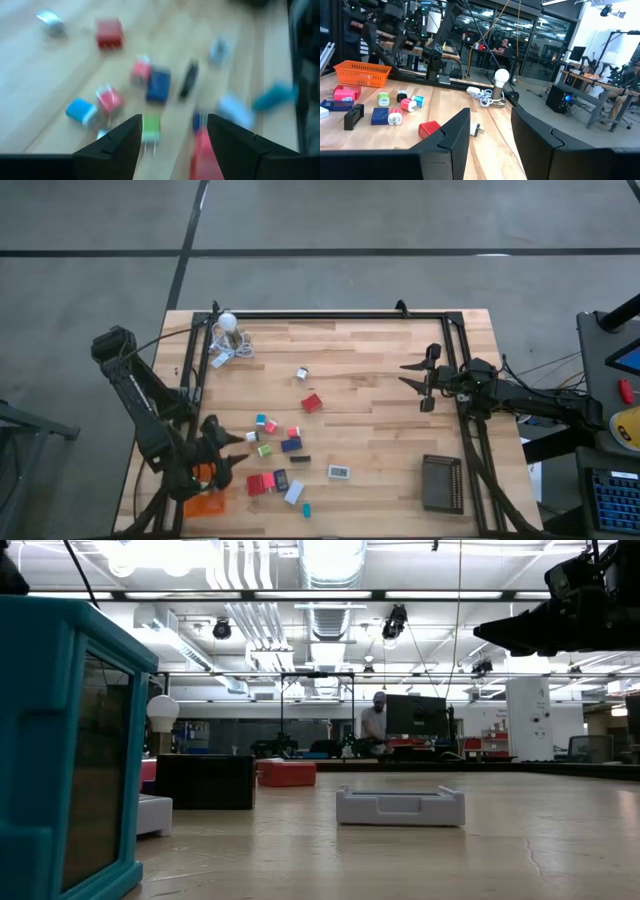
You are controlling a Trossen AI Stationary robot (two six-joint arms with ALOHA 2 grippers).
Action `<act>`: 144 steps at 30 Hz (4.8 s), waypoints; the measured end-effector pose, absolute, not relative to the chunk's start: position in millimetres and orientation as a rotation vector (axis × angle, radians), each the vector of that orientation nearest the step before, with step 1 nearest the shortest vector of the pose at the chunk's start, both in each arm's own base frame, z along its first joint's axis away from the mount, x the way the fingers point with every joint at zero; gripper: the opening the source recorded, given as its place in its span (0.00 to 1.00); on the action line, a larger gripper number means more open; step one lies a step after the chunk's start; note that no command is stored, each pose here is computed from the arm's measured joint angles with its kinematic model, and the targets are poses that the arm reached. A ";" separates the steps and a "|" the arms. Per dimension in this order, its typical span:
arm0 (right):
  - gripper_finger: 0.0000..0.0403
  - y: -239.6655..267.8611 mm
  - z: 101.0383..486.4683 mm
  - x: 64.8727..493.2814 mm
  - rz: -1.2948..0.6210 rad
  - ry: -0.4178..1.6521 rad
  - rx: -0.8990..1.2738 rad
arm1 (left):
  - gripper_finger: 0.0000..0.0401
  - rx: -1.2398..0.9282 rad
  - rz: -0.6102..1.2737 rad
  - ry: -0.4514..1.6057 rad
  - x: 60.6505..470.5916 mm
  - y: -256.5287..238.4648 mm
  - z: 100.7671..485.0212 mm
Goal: Pick & Place Office items
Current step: Put the bottom white charger adapter into the orange bin
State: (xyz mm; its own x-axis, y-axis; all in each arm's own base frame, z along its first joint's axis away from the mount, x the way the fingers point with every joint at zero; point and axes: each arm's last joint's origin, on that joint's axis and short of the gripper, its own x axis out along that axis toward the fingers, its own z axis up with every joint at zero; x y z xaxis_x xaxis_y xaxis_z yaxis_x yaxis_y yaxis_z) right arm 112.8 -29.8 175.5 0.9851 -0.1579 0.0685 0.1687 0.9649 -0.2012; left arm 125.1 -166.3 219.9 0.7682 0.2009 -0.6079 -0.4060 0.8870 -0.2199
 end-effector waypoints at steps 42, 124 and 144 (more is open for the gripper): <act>0.35 -29.8 175.5 112.8 -0.166 -0.052 -0.208 | 0.57 -0.093 0.574 0.502 160.4 -123.8 225.1; 0.35 -29.8 175.5 112.8 -0.166 -0.052 -0.208 | 0.57 -0.263 0.223 1.217 174.3 -86.0 192.8; 0.35 -29.8 175.4 112.9 -0.166 -0.052 -0.208 | 0.57 -0.229 0.185 1.208 167.0 -81.8 162.7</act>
State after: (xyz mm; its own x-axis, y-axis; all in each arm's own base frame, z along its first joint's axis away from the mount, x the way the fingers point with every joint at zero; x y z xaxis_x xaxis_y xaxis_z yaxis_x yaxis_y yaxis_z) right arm 112.9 -29.8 175.4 0.9850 -0.1582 0.0682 0.1689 0.9649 -0.2011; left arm 167.0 -81.8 162.7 0.3450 0.0202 -0.9384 -0.2624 0.9620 -0.0758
